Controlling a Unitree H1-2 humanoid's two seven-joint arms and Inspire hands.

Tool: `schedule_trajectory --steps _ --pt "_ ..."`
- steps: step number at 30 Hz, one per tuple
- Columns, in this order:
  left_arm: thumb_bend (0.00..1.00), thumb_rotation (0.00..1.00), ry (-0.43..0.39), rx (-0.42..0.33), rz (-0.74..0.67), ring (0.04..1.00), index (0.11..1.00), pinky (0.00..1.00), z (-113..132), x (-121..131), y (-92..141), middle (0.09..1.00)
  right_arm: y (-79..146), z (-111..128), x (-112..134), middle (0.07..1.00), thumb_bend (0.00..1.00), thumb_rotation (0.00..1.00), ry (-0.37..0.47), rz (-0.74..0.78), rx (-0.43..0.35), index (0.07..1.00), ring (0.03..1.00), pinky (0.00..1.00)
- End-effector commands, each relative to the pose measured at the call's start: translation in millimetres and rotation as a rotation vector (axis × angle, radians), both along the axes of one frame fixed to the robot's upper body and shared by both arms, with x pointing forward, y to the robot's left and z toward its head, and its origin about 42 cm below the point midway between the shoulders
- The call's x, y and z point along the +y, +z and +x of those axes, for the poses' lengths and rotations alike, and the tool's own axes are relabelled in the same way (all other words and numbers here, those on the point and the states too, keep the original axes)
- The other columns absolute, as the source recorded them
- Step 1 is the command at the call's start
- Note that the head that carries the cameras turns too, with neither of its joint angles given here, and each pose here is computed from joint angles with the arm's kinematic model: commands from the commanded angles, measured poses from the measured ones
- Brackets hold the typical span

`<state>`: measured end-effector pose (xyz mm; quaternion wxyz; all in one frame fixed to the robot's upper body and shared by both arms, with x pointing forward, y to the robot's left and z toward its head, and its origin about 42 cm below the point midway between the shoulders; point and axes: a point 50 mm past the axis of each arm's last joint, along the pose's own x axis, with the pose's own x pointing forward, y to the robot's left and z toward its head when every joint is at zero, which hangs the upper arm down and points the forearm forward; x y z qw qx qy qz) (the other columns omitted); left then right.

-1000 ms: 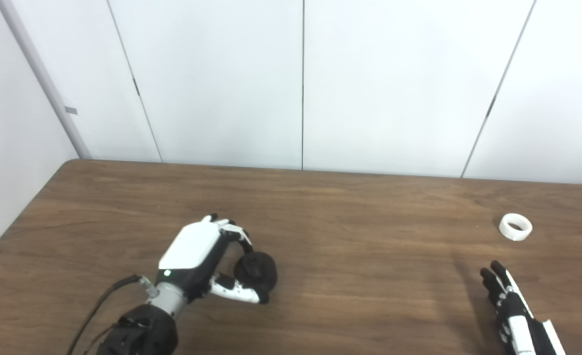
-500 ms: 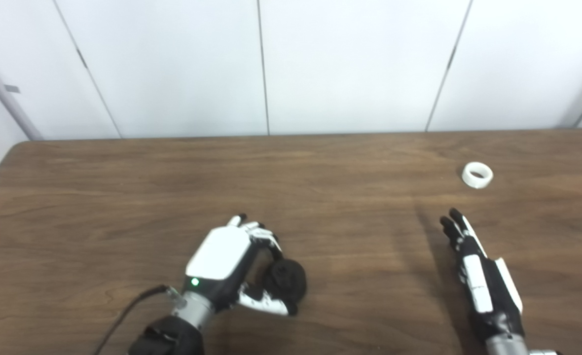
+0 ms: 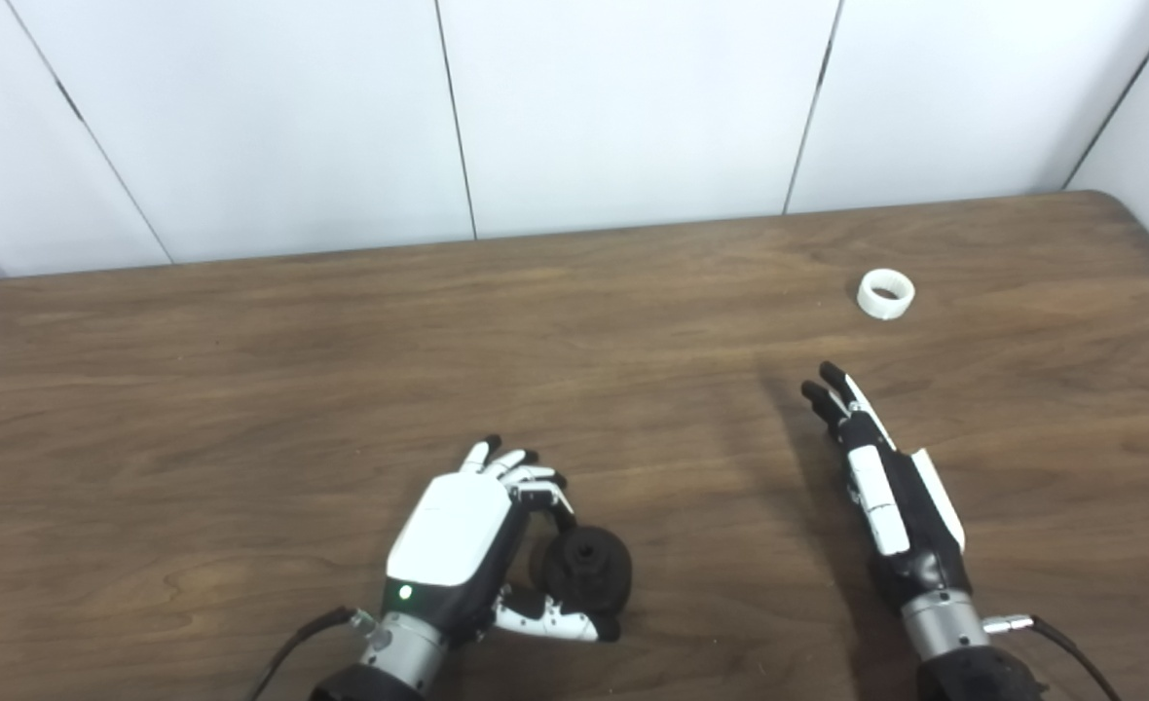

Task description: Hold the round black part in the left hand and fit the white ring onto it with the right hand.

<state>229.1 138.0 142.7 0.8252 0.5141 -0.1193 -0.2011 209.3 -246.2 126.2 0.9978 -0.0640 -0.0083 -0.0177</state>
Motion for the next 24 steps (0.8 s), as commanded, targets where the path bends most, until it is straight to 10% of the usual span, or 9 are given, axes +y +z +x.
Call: schedule_trajectory --steps 1,18,24 --pt "0.52 0.05 -0.003 0.001 0.02 0.886 0.483 1.0 -3.0 1.8 -7.9 0.78 3.4 -2.7 16.0 0.923 0.58 0.99 0.012 0.055 -0.003 0.955 0.96 1.0" --pt "0.52 0.05 0.03 -0.02 -0.034 0.882 0.484 1.0 -16.0 1.9 -29.1 0.785 20.8 4.3 -4.0 0.937 0.61 0.71 -0.002 0.015 -0.036 0.931 0.937 0.93" --pt "0.52 0.05 0.034 -0.01 -0.014 0.886 0.483 1.0 -16.8 3.4 -31.1 0.786 49.5 20.6 -17.2 0.888 0.65 0.66 -0.093 -0.251 -0.05 0.833 0.902 0.89"
